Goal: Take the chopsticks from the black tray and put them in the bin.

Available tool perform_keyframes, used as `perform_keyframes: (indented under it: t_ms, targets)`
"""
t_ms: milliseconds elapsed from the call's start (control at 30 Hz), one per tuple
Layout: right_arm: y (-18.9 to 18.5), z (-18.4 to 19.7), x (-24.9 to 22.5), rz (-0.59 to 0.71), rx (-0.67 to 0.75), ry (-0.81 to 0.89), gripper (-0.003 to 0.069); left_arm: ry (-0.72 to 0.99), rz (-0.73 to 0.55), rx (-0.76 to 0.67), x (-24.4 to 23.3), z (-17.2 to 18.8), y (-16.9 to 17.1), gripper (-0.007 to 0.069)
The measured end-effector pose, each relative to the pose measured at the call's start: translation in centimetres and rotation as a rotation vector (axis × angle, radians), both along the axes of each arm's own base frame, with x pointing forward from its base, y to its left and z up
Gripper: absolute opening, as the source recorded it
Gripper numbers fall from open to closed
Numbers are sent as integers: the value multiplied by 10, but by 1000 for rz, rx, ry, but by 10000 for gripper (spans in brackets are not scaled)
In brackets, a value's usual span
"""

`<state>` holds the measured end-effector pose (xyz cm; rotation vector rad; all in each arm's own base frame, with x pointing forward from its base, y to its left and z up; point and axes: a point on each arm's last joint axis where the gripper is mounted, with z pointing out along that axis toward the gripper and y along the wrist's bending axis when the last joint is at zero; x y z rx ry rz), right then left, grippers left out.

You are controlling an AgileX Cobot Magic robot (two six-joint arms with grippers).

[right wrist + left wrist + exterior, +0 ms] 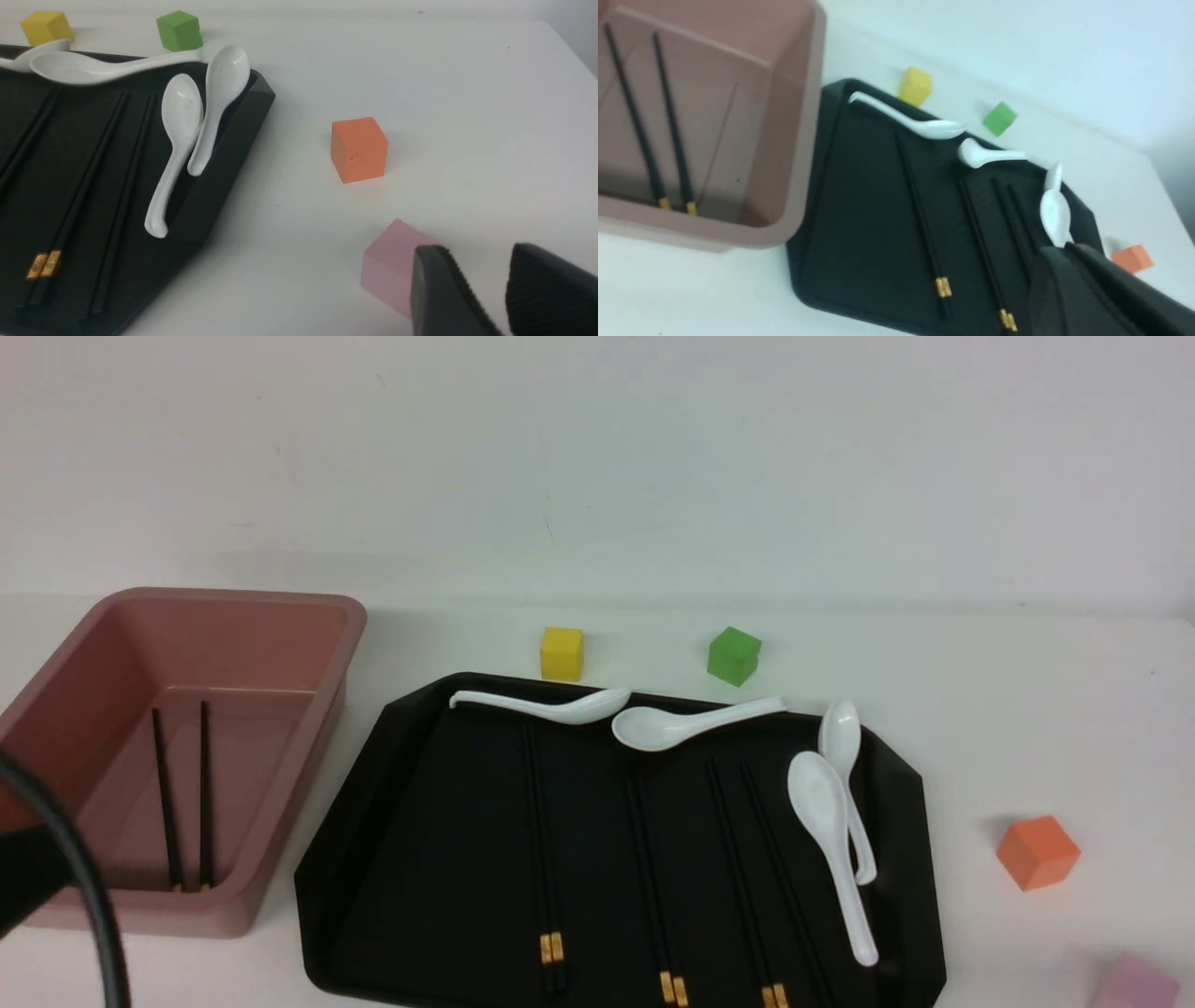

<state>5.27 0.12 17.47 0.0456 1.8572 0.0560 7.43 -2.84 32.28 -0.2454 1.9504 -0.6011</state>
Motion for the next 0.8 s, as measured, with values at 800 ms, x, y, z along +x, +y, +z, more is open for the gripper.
perform_keyframes:
  t_ms: [800]
  targets:
    - [0,0,0,0,0,0,240,-48,77,230,-2,-9,13,-13]
